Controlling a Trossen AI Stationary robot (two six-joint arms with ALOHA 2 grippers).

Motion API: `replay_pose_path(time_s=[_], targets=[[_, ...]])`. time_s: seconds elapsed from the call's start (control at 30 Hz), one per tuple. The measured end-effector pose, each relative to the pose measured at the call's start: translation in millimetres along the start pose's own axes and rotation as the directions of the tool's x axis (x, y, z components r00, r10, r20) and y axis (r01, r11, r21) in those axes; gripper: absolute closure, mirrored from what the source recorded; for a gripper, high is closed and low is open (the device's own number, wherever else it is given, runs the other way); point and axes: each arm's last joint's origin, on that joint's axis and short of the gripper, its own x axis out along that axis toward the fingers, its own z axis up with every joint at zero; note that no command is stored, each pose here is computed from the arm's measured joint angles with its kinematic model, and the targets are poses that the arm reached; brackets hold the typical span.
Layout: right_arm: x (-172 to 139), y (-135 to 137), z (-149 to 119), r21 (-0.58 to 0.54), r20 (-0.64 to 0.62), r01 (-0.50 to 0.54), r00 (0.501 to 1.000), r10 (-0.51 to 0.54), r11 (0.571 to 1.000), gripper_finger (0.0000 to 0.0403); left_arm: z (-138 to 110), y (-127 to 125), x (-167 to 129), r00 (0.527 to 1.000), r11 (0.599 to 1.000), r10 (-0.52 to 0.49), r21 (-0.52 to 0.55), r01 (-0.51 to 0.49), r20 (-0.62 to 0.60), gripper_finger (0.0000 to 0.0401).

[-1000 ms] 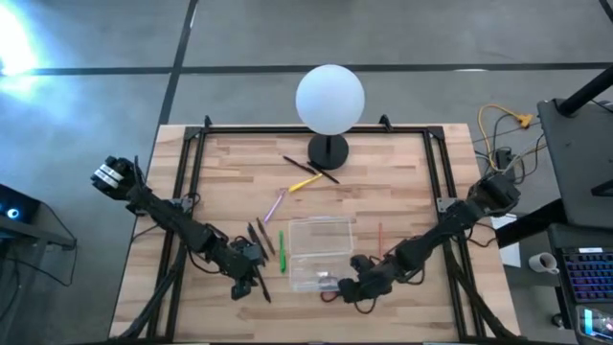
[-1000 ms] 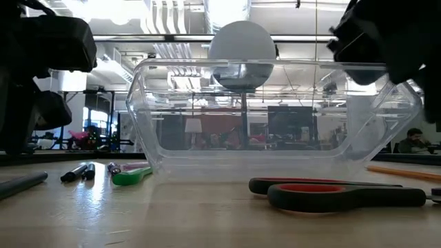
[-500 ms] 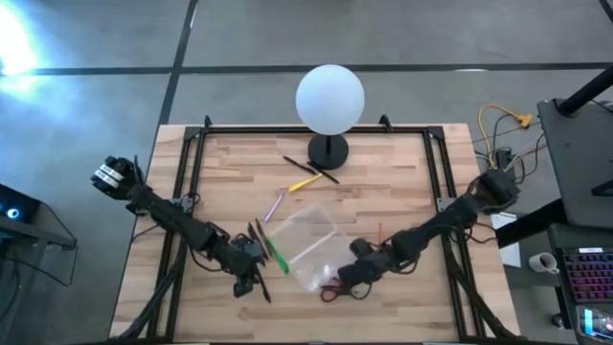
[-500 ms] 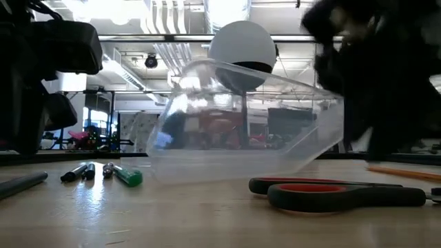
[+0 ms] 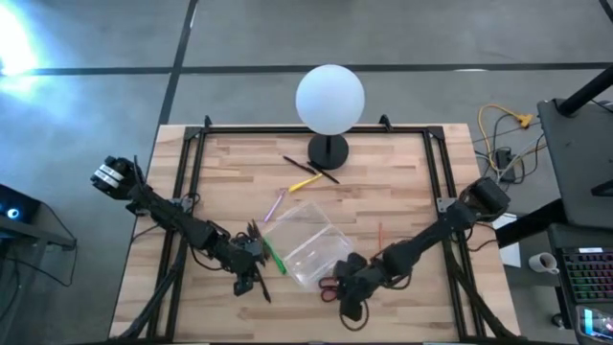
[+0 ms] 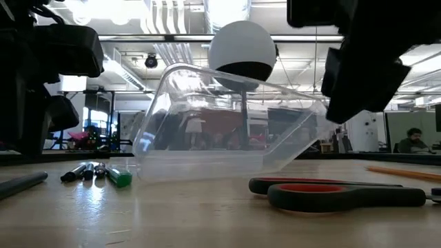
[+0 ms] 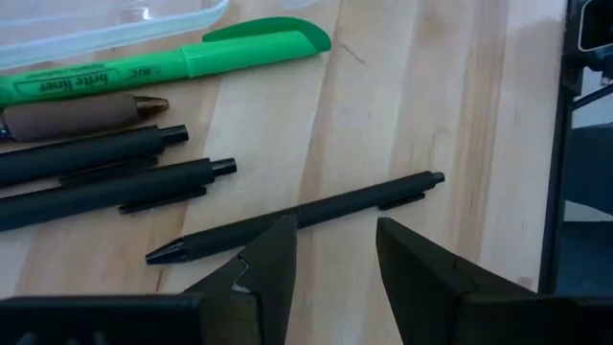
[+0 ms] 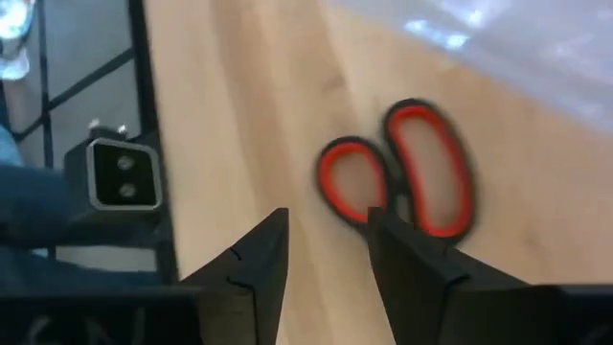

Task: Pick & place school supplies into a supply box
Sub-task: Put the black scissors into the transparent supply box

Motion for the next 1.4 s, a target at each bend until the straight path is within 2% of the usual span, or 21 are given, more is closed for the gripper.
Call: replay_pose_path(time_s=[0.1, 0.23, 0.33, 0.43, 0.53, 0.67, 0.97, 1.3, 1.4], targets=[[12.2, 5.3, -2.7, -0.024, -0.015, 0.009, 1.000, -0.009, 1.000, 0.0279, -0.4, 0.5, -1.2, 1.000, 1.000, 0.005, 0.000, -0.005, -0.004, 0.0271], [30.0, 10.7, -7.3, -0.038, 0.015, 0.084, 0.996, -0.084, 0.996, 0.0287, -0.4, 0.4, -1.2, 1.000, 1.000, 0.004, 0.003, -0.004, -0.003, 0.0271], [38.3, 15.4, -9.6, -0.033, 0.044, 0.176, 0.984, -0.175, 0.984, 0.0288, -0.8, 0.5, -1.4, 1.000, 1.000, 0.005, 0.004, -0.005, -0.009, 0.0271], [39.2, 21.3, -14.0, -0.045, 0.070, 0.299, 0.953, -0.295, 0.953, 0.0281, -1.1, -0.2, -2.1, 1.000, 1.000, -0.010, 0.004, 0.010, -0.020, 0.0271], [34.6, 31.3, -17.4, -0.085, 0.116, 0.368, 0.927, -0.357, 0.926, 0.0269, -1.1, -0.3, -2.2, 1.000, 1.000, -0.013, 0.004, 0.013, -0.023, 0.0271], [35.4, 35.9, -24.1, -0.107, 0.139, 0.383, 0.920, -0.367, 0.918, 0.0246, -1.2, -0.3, -2.2, 1.000, 1.000, -0.012, 0.007, 0.013, -0.024, 0.0271], [53.8, 23.6, -26.1, -0.135, 0.128, 0.435, 0.899, -0.419, 0.890, 0.0197, -1.5, 0.2, -2.3, 1.000, 1.000, -0.008, 0.001, 0.008, -0.027, 0.0271], [59.8, 20.9, -27.5, -0.150, 0.118, 0.435, 0.899, -0.421, 0.888, 0.0195, -1.0, 0.7, -2.3, 1.000, 1.000, -0.007, -0.010, 0.007, -0.027, 0.0271], [69.2, 18.3, -31.9, -0.169, 0.066, 0.414, 0.910, -0.409, 0.895, 0.0204, -0.4, 1.2, -2.3, 1.000, 1.000, -0.006, -0.012, 0.005, -0.025, 0.0271]])
